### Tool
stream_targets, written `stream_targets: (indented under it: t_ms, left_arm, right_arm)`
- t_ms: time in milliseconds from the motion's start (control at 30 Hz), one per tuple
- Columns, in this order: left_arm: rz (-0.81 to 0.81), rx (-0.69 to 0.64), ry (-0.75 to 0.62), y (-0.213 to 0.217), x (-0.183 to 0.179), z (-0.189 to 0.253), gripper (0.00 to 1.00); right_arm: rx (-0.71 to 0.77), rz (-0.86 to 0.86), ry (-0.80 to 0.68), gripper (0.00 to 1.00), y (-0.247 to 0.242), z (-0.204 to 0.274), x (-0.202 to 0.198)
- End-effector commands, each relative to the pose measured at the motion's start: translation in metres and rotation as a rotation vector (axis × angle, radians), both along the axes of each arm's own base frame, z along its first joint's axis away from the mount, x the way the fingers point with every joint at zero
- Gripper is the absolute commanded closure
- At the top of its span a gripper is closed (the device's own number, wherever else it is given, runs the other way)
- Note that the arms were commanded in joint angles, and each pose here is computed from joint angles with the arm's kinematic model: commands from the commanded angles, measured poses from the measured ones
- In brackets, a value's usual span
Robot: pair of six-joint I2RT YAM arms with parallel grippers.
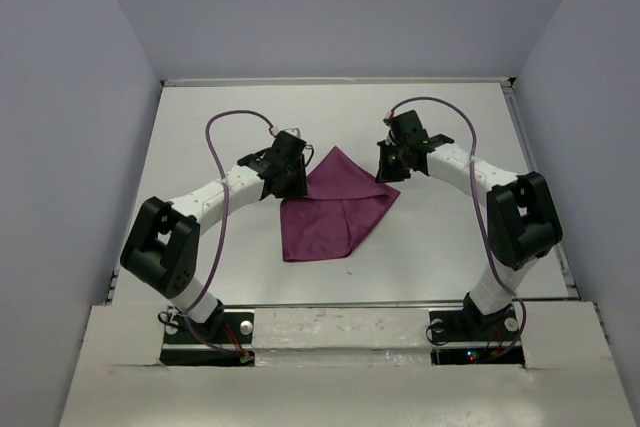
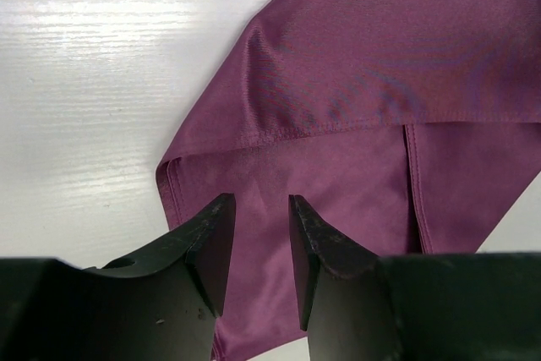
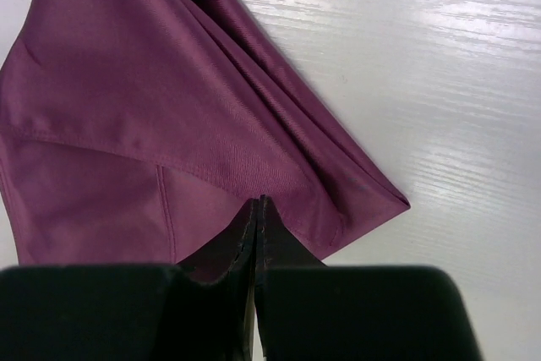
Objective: Fold the napkin, place the utensils inside, and roll it up
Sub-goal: Adjust the napkin at the center of the board.
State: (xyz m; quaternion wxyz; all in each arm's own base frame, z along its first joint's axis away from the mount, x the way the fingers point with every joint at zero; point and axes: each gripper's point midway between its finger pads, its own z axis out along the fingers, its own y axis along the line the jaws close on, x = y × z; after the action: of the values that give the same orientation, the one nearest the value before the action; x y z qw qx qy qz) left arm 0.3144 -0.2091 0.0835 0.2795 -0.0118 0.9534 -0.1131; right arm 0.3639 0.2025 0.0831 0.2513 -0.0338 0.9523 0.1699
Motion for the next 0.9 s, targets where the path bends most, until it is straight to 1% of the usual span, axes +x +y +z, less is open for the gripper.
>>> stream_targets:
  t_ms: [0,267,533,633,700,867]
  left_arm:
    - [-0.023,-0.016,0.0,-0.006,-0.007,0.006,0.57]
    - [-0.132,0.003,0.083,-0.01,-0.058,-0.016,0.57]
    - [-0.13,0.009,0.127,-0.006,-0.073,-0.035,0.57]
    - [-0.124,0.029,0.146,-0.001,-0.078,-0.046,0.57]
    - [-0.12,0.046,0.169,0.003,-0.081,-0.055,0.57]
    - [-0.108,0.063,0.184,0.007,-0.084,-0.065,0.58]
  right_arm:
    - [0.039,0.061,-0.023,0.99,0.014,0.006,0.0]
    - [-0.04,0.023,0.024,0.99,0.002,-0.02,-0.001]
    - [-0.091,-0.013,0.042,0.99,-0.008,-0.032,-0.001]
    - [-0.134,-0.039,0.042,0.99,-0.016,-0.039,0.002]
    - [-0.179,-0.068,0.026,0.99,-0.024,-0.042,0.008]
    - [-0.208,-0.083,0.011,0.99,-0.027,-0.043,0.016]
